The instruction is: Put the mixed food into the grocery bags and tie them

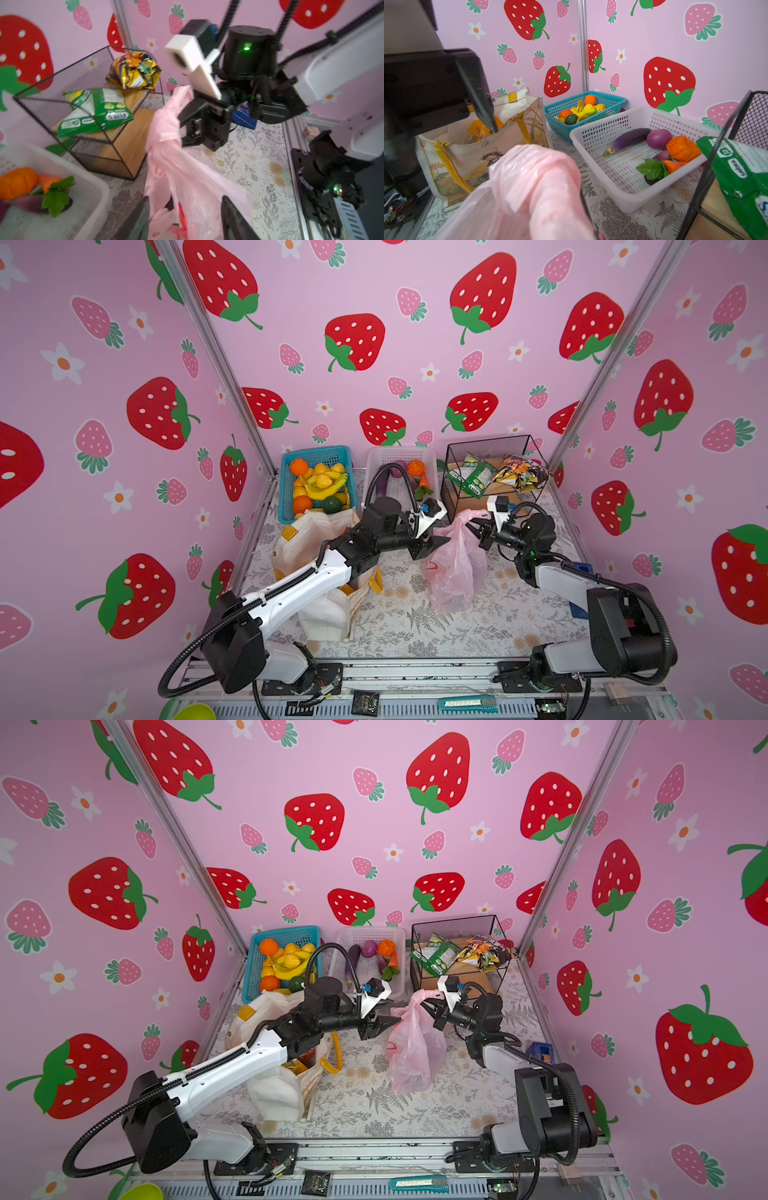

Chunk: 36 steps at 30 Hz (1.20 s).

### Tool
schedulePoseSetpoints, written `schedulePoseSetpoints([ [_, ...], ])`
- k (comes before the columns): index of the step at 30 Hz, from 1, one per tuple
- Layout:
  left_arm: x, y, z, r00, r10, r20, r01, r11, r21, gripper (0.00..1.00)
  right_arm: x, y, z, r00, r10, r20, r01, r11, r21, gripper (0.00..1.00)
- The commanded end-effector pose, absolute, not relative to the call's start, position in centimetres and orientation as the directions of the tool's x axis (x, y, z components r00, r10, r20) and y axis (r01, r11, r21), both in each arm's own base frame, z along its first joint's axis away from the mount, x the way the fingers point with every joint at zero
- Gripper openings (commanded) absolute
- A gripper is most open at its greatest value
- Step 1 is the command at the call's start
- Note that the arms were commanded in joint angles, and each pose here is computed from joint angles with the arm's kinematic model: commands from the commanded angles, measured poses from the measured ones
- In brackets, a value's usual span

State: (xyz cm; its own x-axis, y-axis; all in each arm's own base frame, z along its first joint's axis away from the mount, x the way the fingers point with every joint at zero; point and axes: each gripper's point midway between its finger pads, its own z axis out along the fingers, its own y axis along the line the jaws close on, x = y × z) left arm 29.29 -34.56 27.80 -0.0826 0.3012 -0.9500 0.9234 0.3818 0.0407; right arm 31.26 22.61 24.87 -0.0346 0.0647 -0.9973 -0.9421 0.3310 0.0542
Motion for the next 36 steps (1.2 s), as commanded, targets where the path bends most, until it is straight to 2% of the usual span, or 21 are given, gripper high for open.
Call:
schedulePoseSetpoints([
  [1, 32.6, -34.2, 26.0, -0.113, 0.360, -0.926, 0.904, 0.423, 0.054, 0.37, 30.9, 22.7, 27.2, 0.025, 0.102, -0.995, -0.951, 0.308, 0.008, 0.00],
  [4, 33.6, -35.3, 24.5, -0.139, 0.389, -0.911, 0.915, 0.401, 0.032, 0.27, 30.9, 23.0, 27.8, 0.020, 0.123, -0.992, -0.950, 0.313, 0.020, 0.00],
  [10, 32.5, -37.7, 23.8, -0.126, 0.353, -0.927, 0.949, 0.316, -0.008, 0.23, 30.9, 23.7, 28.3, -0.013, 0.166, -0.986, -0.956, 0.287, 0.061, 0.00],
  [15, 31.7, -39.0, 23.4, -0.142, 0.307, -0.941, 0.948, 0.317, -0.040, 0.27, 30.9, 24.1, 28.3, -0.035, 0.176, -0.984, -0.959, 0.273, 0.083, 0.00],
  [21, 32.0, -40.5, 22.5, -0.151, 0.277, -0.949, 0.922, 0.385, -0.034, 0.30, 30.4, 24.6, 28.1, -0.069, 0.190, -0.979, -0.966, 0.233, 0.113, 0.00],
  [25, 32.7, -40.2, 22.3, -0.128, 0.286, -0.950, 0.909, 0.416, 0.002, 0.31, 30.2, 24.6, 27.8, -0.078, 0.181, -0.980, -0.967, 0.227, 0.119, 0.00],
  [33, 33.1, -39.2, 23.3, -0.105, 0.285, -0.953, 0.910, 0.414, 0.023, 0.42, 30.2, 24.6, 27.7, -0.071, 0.163, -0.984, -0.966, 0.233, 0.108, 0.00],
  [36, 33.0, -39.0, 23.9, -0.089, 0.275, -0.957, 0.912, 0.410, 0.033, 0.43, 30.2, 24.6, 27.7, -0.071, 0.160, -0.985, -0.967, 0.233, 0.107, 0.00],
])
